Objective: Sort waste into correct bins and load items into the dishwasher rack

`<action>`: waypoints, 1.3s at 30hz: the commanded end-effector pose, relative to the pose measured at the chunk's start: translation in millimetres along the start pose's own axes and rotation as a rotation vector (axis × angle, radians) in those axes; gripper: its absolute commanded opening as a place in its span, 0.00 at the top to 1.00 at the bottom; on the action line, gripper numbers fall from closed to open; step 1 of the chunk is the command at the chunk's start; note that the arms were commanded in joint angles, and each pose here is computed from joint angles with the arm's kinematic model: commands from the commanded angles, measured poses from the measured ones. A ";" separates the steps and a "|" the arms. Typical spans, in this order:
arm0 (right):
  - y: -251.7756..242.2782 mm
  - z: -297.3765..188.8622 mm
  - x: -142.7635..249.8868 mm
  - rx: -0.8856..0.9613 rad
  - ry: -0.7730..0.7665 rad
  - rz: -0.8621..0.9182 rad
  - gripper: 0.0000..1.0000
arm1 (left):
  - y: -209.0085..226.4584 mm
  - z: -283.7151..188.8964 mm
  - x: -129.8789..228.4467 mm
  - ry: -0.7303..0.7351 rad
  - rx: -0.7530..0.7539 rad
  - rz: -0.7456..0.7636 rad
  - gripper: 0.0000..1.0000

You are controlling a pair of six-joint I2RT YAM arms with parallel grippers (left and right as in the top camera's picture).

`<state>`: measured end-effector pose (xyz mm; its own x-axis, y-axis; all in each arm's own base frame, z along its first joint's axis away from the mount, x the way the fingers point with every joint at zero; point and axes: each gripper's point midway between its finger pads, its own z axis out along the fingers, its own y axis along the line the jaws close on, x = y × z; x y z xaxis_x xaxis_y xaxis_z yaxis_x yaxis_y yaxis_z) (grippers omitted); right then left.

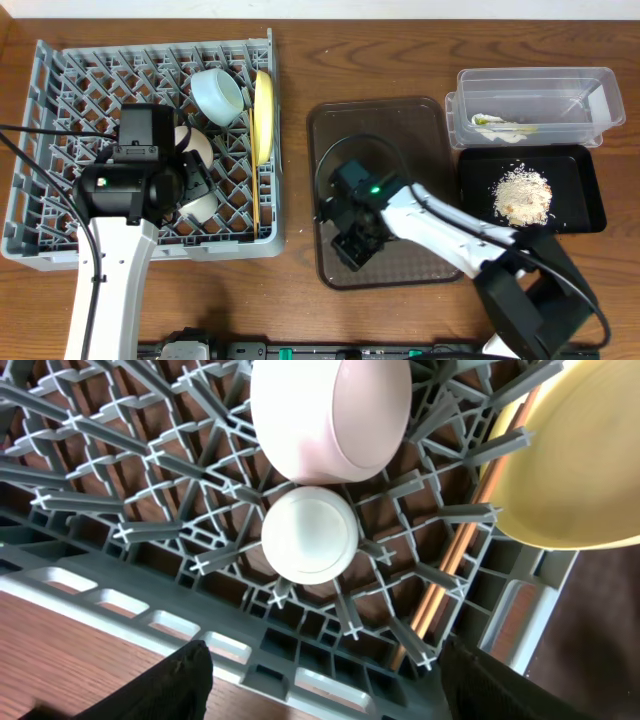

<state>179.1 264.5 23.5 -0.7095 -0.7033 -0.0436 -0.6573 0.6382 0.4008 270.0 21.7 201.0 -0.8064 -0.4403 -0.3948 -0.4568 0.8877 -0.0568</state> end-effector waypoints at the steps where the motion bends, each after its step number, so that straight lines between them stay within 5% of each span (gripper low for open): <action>1: 12.2 17.9 4.6 -0.017 0.040 -0.022 0.99 | 4.5 1.1 -0.3 -0.001 -0.019 -0.010 0.25; 39: 31.0 31.1 -35.2 -0.031 -0.102 -0.023 0.86 | 4.8 1.1 0.4 0.002 -0.020 -0.010 0.25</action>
<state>177.7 316.0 10.6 -0.7074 -0.6903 -0.1519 -0.6793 0.6046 0.4160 269.3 21.8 200.7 -0.8075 -0.4406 -0.3923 -0.4573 0.8876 -0.0554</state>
